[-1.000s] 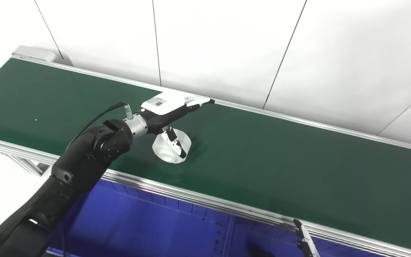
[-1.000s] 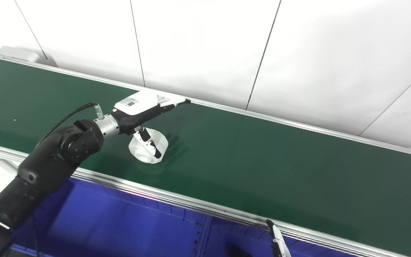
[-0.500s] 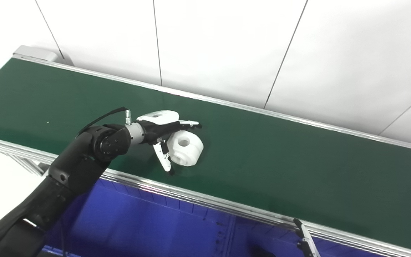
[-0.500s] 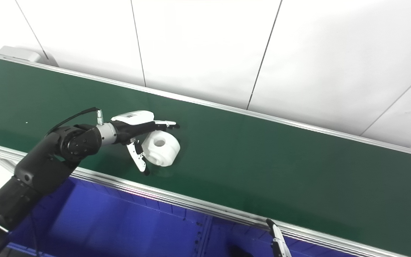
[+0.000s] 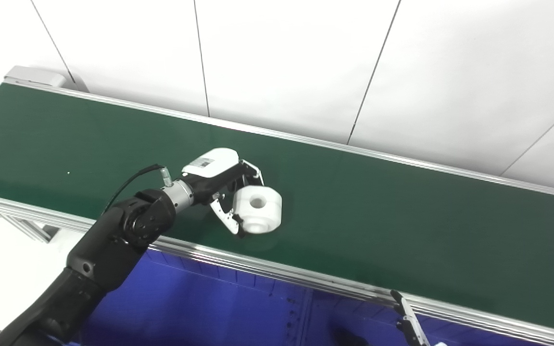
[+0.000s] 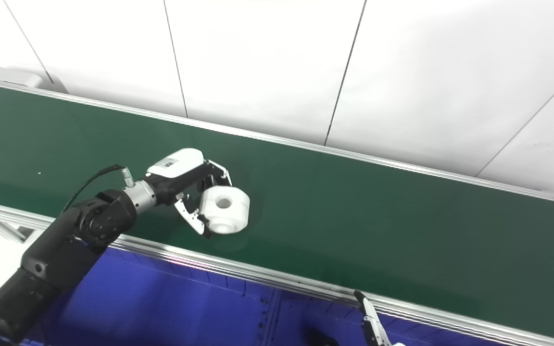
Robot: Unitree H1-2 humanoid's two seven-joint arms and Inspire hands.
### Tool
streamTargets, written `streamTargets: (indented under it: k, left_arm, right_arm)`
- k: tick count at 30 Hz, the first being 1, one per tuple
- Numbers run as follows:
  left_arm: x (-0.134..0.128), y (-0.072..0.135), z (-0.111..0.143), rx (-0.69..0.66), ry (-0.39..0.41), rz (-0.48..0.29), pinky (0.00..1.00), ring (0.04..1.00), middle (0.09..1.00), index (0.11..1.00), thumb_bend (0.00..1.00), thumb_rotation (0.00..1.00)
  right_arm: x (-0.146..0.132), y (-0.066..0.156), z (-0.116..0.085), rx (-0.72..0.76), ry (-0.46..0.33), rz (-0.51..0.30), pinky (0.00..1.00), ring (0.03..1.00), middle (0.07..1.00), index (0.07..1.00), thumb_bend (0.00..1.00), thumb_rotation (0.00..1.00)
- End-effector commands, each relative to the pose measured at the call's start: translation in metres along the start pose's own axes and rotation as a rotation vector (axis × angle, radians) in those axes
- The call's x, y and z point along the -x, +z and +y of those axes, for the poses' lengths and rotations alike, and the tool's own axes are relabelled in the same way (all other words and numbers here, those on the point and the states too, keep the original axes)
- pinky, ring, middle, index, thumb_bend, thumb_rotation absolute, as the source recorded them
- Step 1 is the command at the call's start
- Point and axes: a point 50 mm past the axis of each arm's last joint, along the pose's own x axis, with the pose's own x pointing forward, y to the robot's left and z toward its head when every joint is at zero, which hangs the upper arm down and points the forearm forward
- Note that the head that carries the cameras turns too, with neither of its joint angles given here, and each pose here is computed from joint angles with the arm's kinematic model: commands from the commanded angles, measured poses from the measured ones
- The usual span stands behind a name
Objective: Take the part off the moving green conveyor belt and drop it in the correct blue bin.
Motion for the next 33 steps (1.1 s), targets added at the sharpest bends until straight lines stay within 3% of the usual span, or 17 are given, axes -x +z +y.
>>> streamTargets:
  k: [1, 7, 10, 14, 22, 33]
  left_arm:
    - [-0.004, 0.006, 0.014, 0.002, 0.116, -0.069, 0.41, 0.393, 0.495, 0.535, 0.50, 0.00]
    - [0.007, 0.009, 0.015, 0.041, 0.229, -0.133, 0.39, 0.390, 0.495, 0.542, 0.50, 0.00]
    - [0.028, 0.012, 0.021, 0.095, 0.281, -0.185, 0.42, 0.408, 0.503, 0.533, 0.50, 0.00]
    - [0.055, 0.015, 0.024, 0.126, 0.333, -0.199, 0.40, 0.406, 0.503, 0.536, 0.50, 0.00]
    - [0.111, 0.015, 0.007, 0.179, 0.374, -0.148, 0.40, 0.414, 0.507, 0.523, 0.50, 0.00]
    - [0.159, 0.018, -0.030, 0.198, 0.389, -0.058, 0.39, 0.415, 0.507, 0.509, 0.50, 0.00]
  right_arm:
    - [-0.001, 0.007, -0.003, -0.021, -0.028, -0.059, 0.83, 0.928, 0.969, 0.976, 0.62, 0.86]
    - [-0.001, 0.010, -0.003, 0.001, -0.025, -0.060, 0.82, 0.928, 0.972, 0.977, 0.60, 0.86]
    - [-0.002, 0.014, -0.003, 0.000, -0.018, -0.065, 0.85, 0.941, 0.977, 0.979, 0.57, 0.86]
    - [-0.004, 0.015, -0.004, -0.025, -0.015, -0.069, 0.87, 0.947, 0.985, 0.987, 0.63, 0.89]
    - [-0.013, 0.024, -0.009, -0.040, -0.021, -0.069, 0.90, 0.968, 0.990, 0.999, 0.67, 0.91]
    - [-0.018, 0.025, -0.014, 0.002, -0.031, -0.080, 0.83, 0.937, 0.978, 0.986, 0.62, 0.91]
